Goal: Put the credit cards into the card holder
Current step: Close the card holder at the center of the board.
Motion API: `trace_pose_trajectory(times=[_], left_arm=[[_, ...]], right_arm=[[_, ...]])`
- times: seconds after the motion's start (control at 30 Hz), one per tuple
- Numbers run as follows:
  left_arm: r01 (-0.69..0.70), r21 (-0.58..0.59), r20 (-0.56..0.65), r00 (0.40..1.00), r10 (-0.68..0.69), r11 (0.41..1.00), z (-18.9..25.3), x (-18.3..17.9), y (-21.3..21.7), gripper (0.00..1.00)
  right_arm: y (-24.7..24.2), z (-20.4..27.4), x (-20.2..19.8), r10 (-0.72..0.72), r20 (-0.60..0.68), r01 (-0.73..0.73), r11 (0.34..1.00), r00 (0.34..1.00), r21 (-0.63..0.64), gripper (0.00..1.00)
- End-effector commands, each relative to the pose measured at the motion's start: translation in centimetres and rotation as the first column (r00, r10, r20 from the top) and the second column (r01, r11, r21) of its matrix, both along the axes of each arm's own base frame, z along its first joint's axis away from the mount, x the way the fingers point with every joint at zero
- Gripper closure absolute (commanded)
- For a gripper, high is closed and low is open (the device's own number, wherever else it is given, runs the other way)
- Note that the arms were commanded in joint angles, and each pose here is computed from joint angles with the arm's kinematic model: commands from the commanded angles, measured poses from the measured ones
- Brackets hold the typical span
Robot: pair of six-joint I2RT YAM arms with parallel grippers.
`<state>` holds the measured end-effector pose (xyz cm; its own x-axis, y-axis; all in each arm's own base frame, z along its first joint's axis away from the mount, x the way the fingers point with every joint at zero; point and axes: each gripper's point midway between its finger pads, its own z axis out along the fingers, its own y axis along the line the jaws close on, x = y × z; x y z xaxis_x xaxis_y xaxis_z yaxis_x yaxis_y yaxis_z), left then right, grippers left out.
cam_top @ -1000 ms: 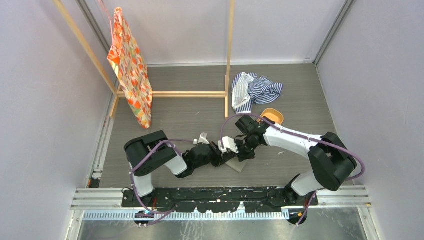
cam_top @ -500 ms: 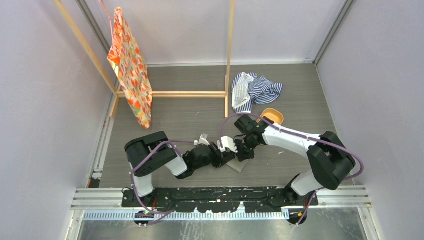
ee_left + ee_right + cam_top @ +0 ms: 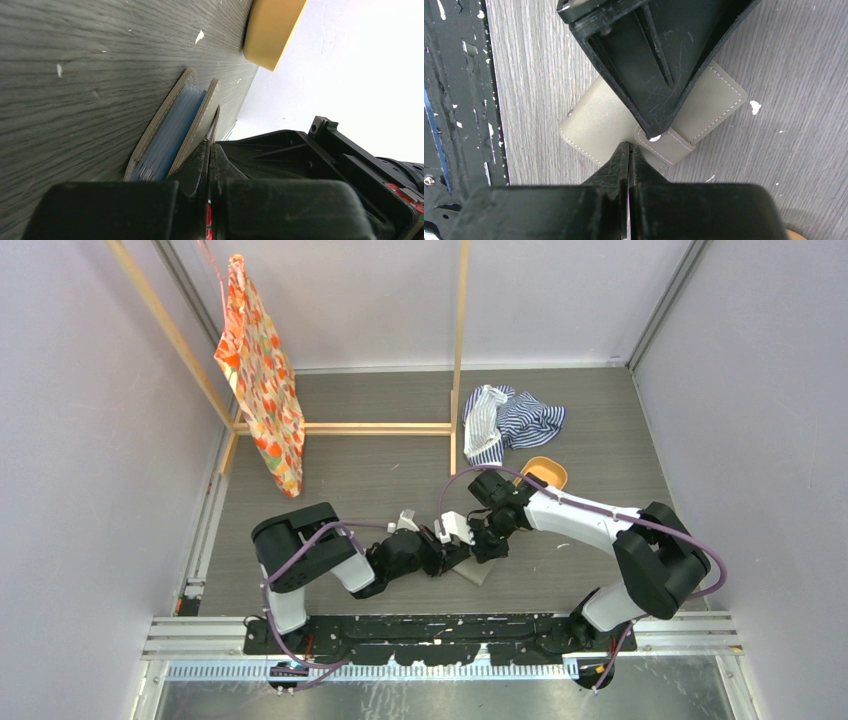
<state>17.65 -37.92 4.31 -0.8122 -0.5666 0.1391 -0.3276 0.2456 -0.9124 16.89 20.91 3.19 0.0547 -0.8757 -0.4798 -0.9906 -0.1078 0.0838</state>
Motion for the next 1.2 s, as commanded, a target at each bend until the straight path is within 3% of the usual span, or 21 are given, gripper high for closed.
trace_pose_trajectory(times=[0.0, 0.23, 0.5, 0.7, 0.93, 1.17], left_arm=[[0.029, 0.029, -0.025, 0.999, -0.028, 0.999, -1.2, -1.1, 0.4, 1.0], [0.024, 0.066, -0.056, 0.998, -0.02, 0.998, -2.9, -1.5, 1.1, 1.0], [0.001, 0.094, -0.081, 0.997, 0.006, 0.996, -4.7, -1.7, 2.1, 1.0], [-0.007, 0.094, -0.092, 0.996, 0.015, 0.996, -5.5, -1.6, 2.1, 1.0], [-0.013, 0.102, -0.091, 0.996, 0.023, 0.995, -5.9, -1.5, 2.3, 1.0], [-0.017, 0.106, -0.094, 0.995, 0.027, 0.994, -6.3, -1.6, 2.5, 1.0]], right_arm=[[-0.3, -0.6, 1.1, -0.009, 0.033, 0.01, 0.999, 0.999, -0.044, 0.99], [0.1, 0.1, 0.9, -0.023, 0.018, 0.023, 0.999, 1.0, -0.025, 0.95], [1.1, 2.1, -0.7, 0.003, -0.07, 0.0, 0.999, 0.998, 0.047, 0.85], [1.5, 3.8, -1.9, 0.03, -0.147, -0.012, 0.992, 0.989, 0.122, 0.84], [2.1, 3.7, 1.6, -0.207, -0.167, 0.227, 0.968, 0.964, 0.11, 0.86], [1.7, 2.1, 3.2, -0.289, -0.129, 0.298, 0.953, 0.949, 0.053, 0.86]])
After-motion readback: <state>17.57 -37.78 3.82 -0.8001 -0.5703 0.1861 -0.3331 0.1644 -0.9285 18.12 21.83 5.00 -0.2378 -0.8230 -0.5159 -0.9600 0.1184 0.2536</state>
